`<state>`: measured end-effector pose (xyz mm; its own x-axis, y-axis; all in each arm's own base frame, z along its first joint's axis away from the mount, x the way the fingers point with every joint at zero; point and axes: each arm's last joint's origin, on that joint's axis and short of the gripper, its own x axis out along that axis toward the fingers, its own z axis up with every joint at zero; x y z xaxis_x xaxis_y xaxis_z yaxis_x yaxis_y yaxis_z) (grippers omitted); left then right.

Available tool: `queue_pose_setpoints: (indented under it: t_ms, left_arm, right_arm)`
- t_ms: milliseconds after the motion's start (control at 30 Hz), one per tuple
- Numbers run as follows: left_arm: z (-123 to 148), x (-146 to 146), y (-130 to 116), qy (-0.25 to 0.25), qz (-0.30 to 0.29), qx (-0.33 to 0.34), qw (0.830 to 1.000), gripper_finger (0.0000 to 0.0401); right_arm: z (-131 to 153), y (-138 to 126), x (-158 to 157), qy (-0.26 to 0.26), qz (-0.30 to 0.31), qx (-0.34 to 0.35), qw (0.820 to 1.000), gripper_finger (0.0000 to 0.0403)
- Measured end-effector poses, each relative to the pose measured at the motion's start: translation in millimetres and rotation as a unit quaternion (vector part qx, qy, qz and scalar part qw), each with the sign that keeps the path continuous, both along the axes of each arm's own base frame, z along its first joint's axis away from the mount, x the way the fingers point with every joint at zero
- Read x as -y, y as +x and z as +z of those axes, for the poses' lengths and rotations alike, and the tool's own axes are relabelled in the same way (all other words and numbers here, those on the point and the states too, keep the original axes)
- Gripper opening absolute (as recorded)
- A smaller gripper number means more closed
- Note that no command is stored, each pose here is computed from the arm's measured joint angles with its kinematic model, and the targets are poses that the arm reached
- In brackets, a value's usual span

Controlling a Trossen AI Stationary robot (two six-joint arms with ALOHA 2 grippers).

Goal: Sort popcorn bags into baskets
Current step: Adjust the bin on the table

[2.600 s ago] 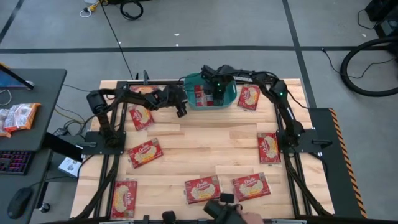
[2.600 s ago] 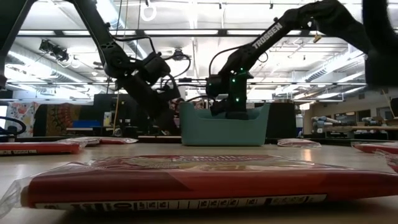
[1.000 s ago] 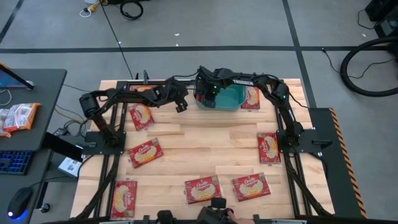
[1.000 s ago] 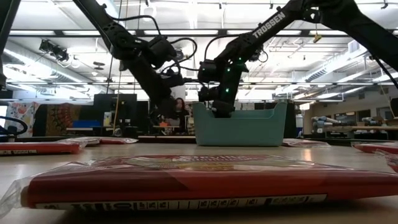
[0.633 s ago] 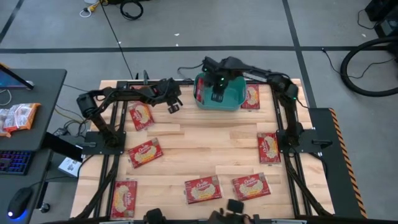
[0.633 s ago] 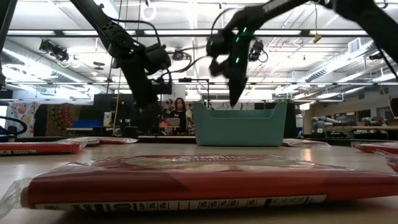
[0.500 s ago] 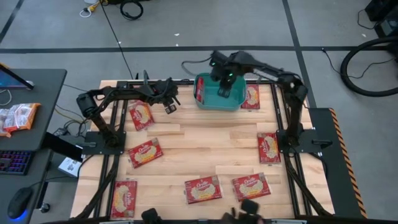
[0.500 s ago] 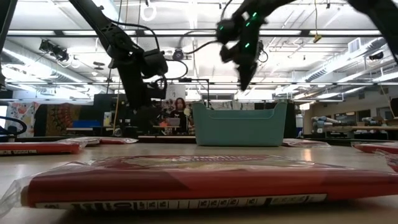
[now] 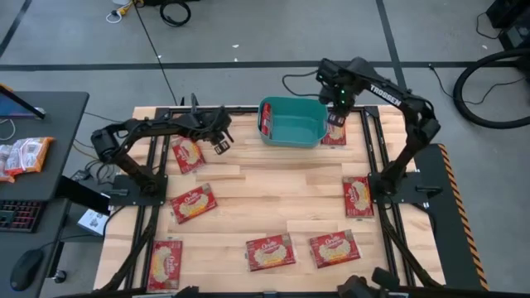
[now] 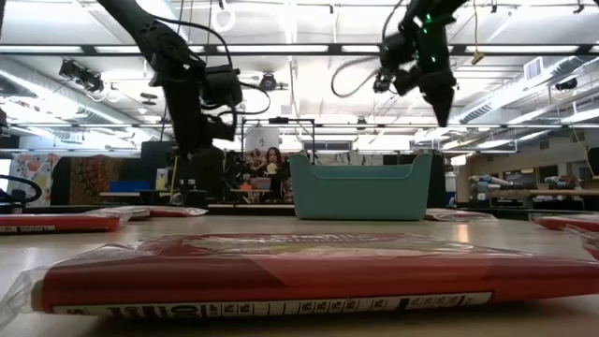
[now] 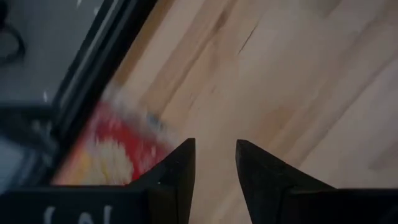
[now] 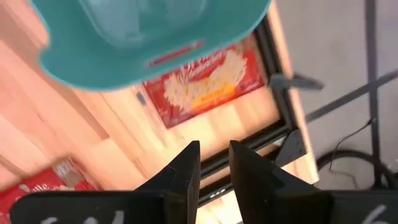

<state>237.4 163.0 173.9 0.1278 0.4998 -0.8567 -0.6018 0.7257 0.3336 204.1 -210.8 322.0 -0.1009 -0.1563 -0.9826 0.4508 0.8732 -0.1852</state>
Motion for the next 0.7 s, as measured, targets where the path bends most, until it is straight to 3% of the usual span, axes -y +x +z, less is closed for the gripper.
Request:
queue_pose_setpoints:
  t_ms: [200,433,700]
  left_arm:
    - [-12.7,32.2,-20.0,-0.031,0.071,0.036,0.996,0.0121]
    - [-14.1,65.4,-24.6,-0.051,0.043,0.04,0.997,0.0121]
    - [-4.6,79.9,-21.5,-0.044,0.006,0.056,0.997,0.0121]
  right_arm:
    - [-39.9,1.1,1.8,0.021,-0.006,-0.018,1.0,0.0091]
    - [-66.2,6.0,7.2,0.004,-0.024,0.022,0.999,0.0091]
    - [-69.4,19.2,14.3,-0.023,-0.037,0.107,0.993,0.0091]
